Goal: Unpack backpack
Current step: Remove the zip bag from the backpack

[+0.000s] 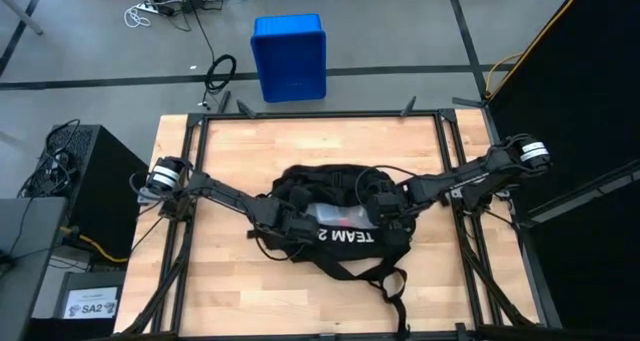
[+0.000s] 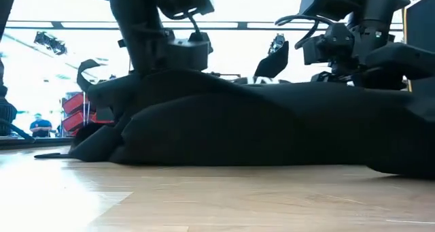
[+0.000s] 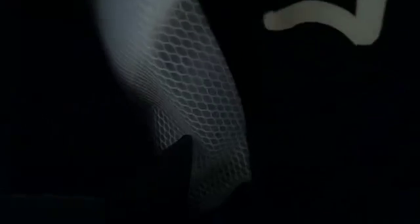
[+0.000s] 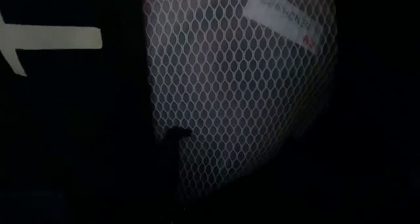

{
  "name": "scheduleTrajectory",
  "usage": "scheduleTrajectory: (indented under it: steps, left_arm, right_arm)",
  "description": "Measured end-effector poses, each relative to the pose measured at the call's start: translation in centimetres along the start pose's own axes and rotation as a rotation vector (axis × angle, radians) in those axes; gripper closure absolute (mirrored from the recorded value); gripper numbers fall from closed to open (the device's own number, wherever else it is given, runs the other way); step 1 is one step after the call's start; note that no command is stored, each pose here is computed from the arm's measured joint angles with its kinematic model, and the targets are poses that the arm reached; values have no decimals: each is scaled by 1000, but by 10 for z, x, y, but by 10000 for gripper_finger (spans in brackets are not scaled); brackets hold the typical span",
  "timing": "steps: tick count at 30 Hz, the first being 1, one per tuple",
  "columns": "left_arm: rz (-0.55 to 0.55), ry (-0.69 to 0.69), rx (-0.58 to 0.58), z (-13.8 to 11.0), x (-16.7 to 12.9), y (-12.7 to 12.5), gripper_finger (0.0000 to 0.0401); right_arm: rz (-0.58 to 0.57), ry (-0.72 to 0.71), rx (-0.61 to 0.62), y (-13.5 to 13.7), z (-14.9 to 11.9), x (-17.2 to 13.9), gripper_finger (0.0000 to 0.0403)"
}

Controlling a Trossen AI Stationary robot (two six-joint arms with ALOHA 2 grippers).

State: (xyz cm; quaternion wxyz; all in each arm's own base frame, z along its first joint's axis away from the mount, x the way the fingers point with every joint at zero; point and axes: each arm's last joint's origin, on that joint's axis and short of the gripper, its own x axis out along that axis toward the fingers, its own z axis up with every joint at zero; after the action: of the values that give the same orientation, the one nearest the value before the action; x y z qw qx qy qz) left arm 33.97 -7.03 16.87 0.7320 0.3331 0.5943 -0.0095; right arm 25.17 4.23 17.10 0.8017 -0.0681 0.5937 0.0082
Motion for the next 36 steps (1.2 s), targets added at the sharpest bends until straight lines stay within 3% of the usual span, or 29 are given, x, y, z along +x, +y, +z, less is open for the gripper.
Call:
scheduleTrajectory:
  steps: [6,14,21,25,30,36]
  left_arm:
    - [62,100,7,-8,-13,19,203]
    - [134,25,-36,-13,-44,43,203]
    - [24,-20,4,-9,-25,50,203]
    - [-19,-49,32,-7,-27,47,203]
    - [-63,22,109,-11,-28,33,203]
    - [0,94,274,-18,-17,10,204]
  right_arm:
    - [-3,-32,-5,-3,3,1,156]
    - [1,-31,-14,-3,3,1,165]
    - [3,-36,-15,-3,4,1,158]
    - [5,-41,-14,-3,4,1,157]
    - [6,-44,-13,-3,4,1,164]
    - [3,-58,-10,-3,6,1,167]
